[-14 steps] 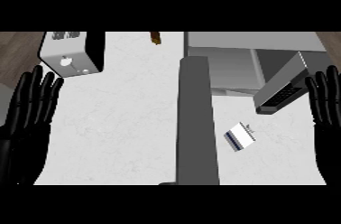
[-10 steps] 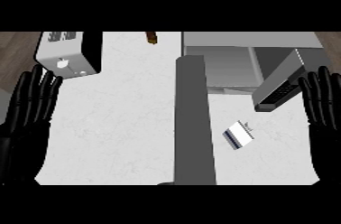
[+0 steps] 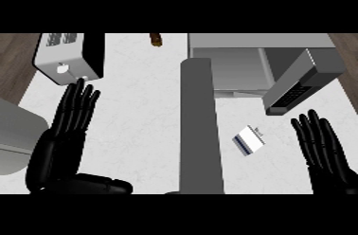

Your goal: Pick up the milk, place it into the microwave and close the microwave

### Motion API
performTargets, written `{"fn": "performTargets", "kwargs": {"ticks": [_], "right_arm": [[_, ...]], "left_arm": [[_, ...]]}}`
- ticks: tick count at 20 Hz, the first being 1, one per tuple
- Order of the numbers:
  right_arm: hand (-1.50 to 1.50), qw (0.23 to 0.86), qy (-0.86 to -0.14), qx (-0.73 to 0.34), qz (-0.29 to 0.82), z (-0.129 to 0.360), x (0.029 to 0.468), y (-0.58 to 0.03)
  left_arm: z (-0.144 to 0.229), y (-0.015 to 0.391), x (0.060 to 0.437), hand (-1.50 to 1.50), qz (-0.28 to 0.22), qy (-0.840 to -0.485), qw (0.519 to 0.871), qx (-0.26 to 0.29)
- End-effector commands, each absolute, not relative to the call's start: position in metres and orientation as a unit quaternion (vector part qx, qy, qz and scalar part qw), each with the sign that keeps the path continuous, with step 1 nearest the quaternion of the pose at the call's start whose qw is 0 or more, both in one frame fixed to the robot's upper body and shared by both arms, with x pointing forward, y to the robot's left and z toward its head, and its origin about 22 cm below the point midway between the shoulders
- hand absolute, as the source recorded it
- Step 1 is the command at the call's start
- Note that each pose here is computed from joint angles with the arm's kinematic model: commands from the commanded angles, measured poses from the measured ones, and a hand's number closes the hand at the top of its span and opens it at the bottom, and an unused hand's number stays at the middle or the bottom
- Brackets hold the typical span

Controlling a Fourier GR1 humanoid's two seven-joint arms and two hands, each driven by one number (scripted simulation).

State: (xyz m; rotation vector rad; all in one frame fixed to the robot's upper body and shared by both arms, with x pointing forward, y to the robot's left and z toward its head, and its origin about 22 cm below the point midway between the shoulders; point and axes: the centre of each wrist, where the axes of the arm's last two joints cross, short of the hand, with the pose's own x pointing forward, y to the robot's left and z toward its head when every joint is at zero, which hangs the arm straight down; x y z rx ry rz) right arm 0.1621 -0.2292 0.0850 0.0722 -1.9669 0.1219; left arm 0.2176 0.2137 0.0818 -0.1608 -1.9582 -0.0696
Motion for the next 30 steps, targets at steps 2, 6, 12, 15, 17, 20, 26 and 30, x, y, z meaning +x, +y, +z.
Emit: {"fn": "performTargets", "kwargs": {"ticks": [2, 6, 12, 15, 17, 20, 26, 30], "right_arm": [[-1.50, 0.564, -0.823, 0.041, 0.047, 0.059, 0.130, -0.238], [-1.50, 0.586, -0.809, 0.030, 0.049, 0.033, 0.109, -0.251], [-1.50, 0.593, -0.803, 0.011, 0.056, -0.010, 0.124, -0.247], [-1.50, 0.586, -0.809, 0.005, 0.049, -0.007, 0.118, -0.246], [-1.50, 0.582, -0.812, -0.014, 0.036, -0.022, 0.154, -0.265], [-1.50, 0.592, -0.805, -0.020, 0.027, -0.032, 0.161, -0.249], [-1.50, 0.591, -0.805, -0.033, 0.037, -0.080, 0.156, -0.259], [-1.50, 0.606, -0.794, -0.034, 0.039, -0.077, 0.180, -0.246]], "left_arm": [[0.057, 0.185, 0.208, -1.50, -0.025, -0.821, 0.565, -0.081], [0.057, 0.177, 0.208, -1.50, -0.025, -0.820, 0.567, -0.080], [0.035, 0.148, 0.208, -1.50, -0.025, -0.826, 0.558, -0.077], [0.015, 0.164, 0.163, -1.50, -0.015, -0.826, 0.557, -0.089], [0.018, 0.161, 0.173, -1.50, -0.014, -0.819, 0.568, -0.084], [0.029, 0.157, 0.177, -1.50, -0.019, -0.818, 0.570, -0.078], [0.036, 0.158, 0.174, -1.50, -0.016, -0.815, 0.572, -0.094], [0.020, 0.157, 0.165, -1.50, -0.020, -0.808, 0.579, -0.105]]}}
